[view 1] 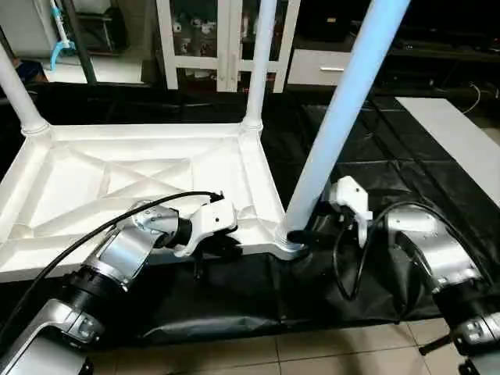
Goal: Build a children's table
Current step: Rotate leg to tighten
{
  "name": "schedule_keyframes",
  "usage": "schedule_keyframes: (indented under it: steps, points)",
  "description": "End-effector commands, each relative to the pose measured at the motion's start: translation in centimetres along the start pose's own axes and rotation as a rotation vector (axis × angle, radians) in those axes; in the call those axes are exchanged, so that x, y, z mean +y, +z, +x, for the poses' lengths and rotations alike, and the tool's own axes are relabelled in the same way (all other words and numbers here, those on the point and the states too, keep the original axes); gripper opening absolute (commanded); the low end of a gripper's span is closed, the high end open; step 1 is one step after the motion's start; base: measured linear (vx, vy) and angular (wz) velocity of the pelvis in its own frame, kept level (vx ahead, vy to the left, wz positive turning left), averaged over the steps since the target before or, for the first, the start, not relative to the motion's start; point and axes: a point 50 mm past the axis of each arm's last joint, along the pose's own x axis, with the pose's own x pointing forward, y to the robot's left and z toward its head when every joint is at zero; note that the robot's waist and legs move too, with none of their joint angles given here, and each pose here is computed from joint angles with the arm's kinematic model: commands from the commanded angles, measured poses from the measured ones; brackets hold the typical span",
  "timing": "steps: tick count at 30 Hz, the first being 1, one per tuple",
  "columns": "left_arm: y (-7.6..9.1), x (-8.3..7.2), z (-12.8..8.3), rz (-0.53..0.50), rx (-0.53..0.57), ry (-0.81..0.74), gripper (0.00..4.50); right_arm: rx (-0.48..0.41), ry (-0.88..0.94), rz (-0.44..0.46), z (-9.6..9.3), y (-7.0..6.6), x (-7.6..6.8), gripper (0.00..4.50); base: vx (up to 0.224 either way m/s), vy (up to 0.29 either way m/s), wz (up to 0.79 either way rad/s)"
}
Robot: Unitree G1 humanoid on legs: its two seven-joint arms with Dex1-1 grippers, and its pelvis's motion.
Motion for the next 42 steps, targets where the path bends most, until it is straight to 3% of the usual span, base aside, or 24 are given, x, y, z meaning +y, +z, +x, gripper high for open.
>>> schedule_keyframes:
  steps: [1, 8, 14, 15, 16, 17, 18, 22, 24, 26, 27, 30, 31, 32, 33, 36, 42]
  points:
    - [-2.1, -1.7, 1.6, -0.06, 0.078, -0.095, 0.0, -0.011, -0.006, 0.005, -0.1, 0.3, -0.4, 2.61, 0.0, 0.0, 0.0]
    - [-2.2, -1.6, 1.3, -0.087, 0.089, -0.061, 0.0, -0.074, -0.059, 0.066, 0.1, -0.1, -0.5, 2.05, 0.0, 0.0, 0.0]
    - [-1.2, -0.2, 1.9, -0.232, 0.053, 0.208, 0.0, 0.039, -0.448, 0.187, 1.5, -3.5, -0.9, 1.93, 0.0, 0.0, 0.0]
    - [-0.3, 0.5, 2.4, -0.28, 0.025, 0.326, 0.0, 0.089, -0.711, 0.249, 2.0, -4.5, -1.4, 1.93, 0.0, 0.0, 0.0]
    - [-0.3, 0.6, 2.4, -0.281, 0.023, 0.33, 0.0, 0.091, -0.723, 0.25, 2.0, -4.5, -1.4, 1.93, 0.0, 0.0, 0.0]
    - [0.7, 0.8, 3.0, -0.289, -0.01, 0.376, 0.0, 0.086, -0.927, 0.283, 2.5, -4.7, -1.6, 1.92, 0.0, 0.0, 0.0]
    - [1.0, 0.8, 3.3, -0.291, -0.021, 0.378, 0.0, 0.066, -0.978, 0.298, 2.8, -4.6, -1.6, 1.92, 0.0, 0.0, 0.0]
    - [1.9, 0.7, 4.2, -0.283, -0.046, 0.377, 0.0, -0.019, -1.041, 0.327, 4.9, -3.6, -1.0, 1.92, 0.0, 0.0, 0.0]
    - [2.0, 0.6, 4.3, -0.265, -0.039, 0.367, 0.0, -0.174, -0.985, 0.359, 5.8, -1.9, -1.1, 1.92, 0.0, 0.0, 0.0]
    - [1.5, 0.6, 3.9, -0.252, -0.025, 0.359, 0.0, -0.26, -0.862, 0.33, 5.9, -0.7, -1.1, 1.92, 0.0, 0.0, 0.0]
    - [1.5, 0.6, 3.9, -0.252, -0.025, 0.359, 0.0, -0.26, -0.862, 0.33, 5.9, -0.7, -1.1, 1.92, 0.0, 0.0, 0.0]
    - [0.9, 0.4, 3.6, -0.182, -0.003, 0.324, 0.0, -0.323, -0.773, 0.239, 5.0, 0.4, -0.8, 2.61, 0.0, 0.0, 0.0]
    - [0.3, -0.1, 3.2, -0.1, -0.019, 0.222, 0.0, -0.272, -0.736, 0.181, 3.6, 0.3, -1.1, 2.67, 0.0, 0.0, 0.0]
    - [0.3, -0.1, 3.2, -0.1, -0.019, 0.222, 0.0, -0.272, -0.736, 0.181, 3.6, 0.3, -1.1, 2.67, 0.0, 0.0, 0.0]
    - [-0.5, -0.6, 2.6, -0.057, -0.006, 0.148, 0.0, -0.236, -0.664, 0.175, 2.6, 0.1, -1.1, 2.95, 0.0, 0.0, 0.0]
    - [-1.7, -1.6, 1.7, 0.037, 0.028, -0.004, 0.0, -0.189, -0.472, 0.153, 0.7, 0.0, -0.9, 3.04, 0.0, 0.0, 0.0]
    - [-2.1, -2.0, 1.0, 0.031, 0.006, -0.084, 0.0, -0.209, -0.138, 0.104, -2.1, 0.5, 0.6, 3.04, 0.035, -0.003, 0.07]
